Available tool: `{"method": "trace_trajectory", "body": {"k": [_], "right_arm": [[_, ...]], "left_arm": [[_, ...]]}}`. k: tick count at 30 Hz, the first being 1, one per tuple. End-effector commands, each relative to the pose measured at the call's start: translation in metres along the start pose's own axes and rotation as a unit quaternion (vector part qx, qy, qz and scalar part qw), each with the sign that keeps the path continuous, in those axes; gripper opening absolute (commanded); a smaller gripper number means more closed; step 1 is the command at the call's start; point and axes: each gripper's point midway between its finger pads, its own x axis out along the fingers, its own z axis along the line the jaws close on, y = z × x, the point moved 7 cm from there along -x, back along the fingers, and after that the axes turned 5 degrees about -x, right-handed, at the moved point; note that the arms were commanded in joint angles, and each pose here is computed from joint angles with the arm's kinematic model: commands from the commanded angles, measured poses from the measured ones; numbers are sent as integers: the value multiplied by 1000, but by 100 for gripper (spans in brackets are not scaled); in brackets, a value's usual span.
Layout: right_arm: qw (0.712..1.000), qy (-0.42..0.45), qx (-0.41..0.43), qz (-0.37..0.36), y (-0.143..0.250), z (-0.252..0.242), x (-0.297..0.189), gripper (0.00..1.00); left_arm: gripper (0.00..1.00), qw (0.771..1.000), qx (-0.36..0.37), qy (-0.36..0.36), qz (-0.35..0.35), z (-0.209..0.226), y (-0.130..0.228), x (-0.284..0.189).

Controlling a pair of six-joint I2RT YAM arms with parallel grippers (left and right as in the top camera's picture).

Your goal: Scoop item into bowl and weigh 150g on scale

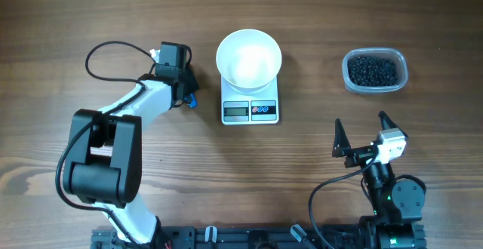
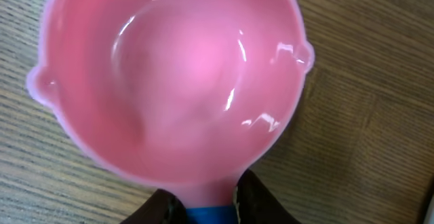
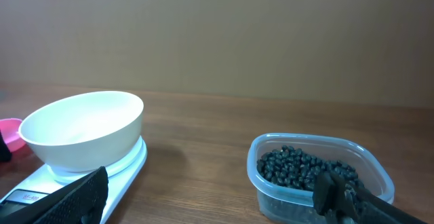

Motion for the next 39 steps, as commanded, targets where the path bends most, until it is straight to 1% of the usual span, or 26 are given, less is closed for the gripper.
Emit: {"method": "trace_trajectory", "body": {"k": [1, 12, 27, 32, 39], "right_arm": [[1000, 7, -2, -3, -1, -1, 0, 100], [1000, 7, -2, -3, -1, -1, 0, 100], [1000, 7, -2, -3, -1, -1, 0, 100], [1000, 7, -2, -3, -1, -1, 0, 100], [1000, 7, -2, -3, -1, -1, 0, 100]], "left_arm": [[26, 1000, -1, -16, 22, 8, 12, 11], [26, 1000, -3, -5, 10, 4, 5, 2], [27, 996, -14, 54, -65, -11, -28, -63], [25, 994, -16, 67, -83, -14, -35, -79], [24, 993, -23, 94, -61, -17, -45, -94]]}}
